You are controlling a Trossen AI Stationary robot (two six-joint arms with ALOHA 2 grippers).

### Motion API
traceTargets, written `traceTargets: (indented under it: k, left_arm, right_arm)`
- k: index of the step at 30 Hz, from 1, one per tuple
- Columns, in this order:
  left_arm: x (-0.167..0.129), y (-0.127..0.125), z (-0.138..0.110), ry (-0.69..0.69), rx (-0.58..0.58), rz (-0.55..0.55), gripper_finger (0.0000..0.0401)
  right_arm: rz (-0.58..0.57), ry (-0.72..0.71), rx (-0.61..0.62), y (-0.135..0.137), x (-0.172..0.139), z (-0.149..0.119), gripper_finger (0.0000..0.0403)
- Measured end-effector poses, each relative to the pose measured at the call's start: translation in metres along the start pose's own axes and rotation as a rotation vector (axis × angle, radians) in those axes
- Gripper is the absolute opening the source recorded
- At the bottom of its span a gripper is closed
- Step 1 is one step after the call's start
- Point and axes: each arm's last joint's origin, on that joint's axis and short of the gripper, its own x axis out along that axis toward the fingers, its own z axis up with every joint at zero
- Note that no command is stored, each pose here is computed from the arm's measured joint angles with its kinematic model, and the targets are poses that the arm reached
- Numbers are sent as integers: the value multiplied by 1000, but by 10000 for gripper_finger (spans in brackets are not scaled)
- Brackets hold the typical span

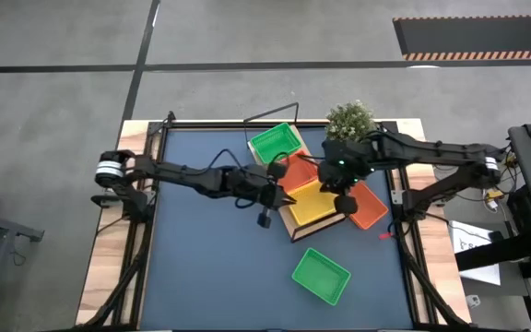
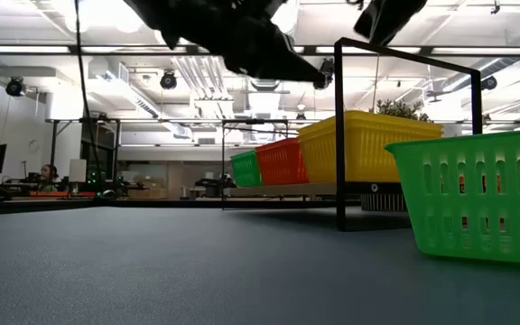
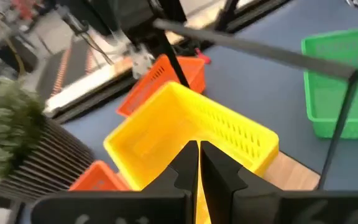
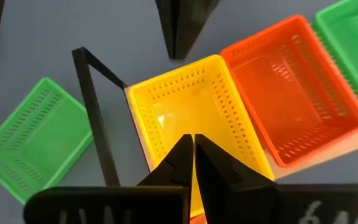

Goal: Stack baskets on shelf by color
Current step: Stack the green bin on top of the green bin on the shelf

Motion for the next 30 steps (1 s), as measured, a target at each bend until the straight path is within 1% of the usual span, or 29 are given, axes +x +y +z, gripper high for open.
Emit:
traceTargets:
  k: [3,5,9,12,15,19,25,28,30]
  left_arm:
    - [15,1,-5,21,-6,-27,0]
    - [22,0,-9,34,-9,-37,0]
    - [34,-2,-14,48,-15,-47,0]
    - [36,-3,-15,54,-31,-53,0]
    - [28,0,-6,23,-34,-39,0]
    - [11,7,12,-36,-28,-10,0]
    - [-22,13,37,-94,-19,8,0]
    - [-40,7,51,-135,-6,-4,0]
    - [-51,0,59,-166,4,-17,0]
  right_arm:
    - [-36,-24,-8,10,-9,-3,9]
    - [-41,-34,-15,16,-13,-4,8]
    - [-21,-37,-35,26,-14,-5,8]
    - [-6,-36,-59,34,-13,-5,8]
    - [25,-66,-92,48,-12,-2,8]
    - [74,-123,-132,77,-15,-2,8]
    - [47,-176,-134,131,-14,-10,9]
    - [20,-190,-106,161,-9,-16,8]
    - [21,-193,-89,180,-2,-20,8]
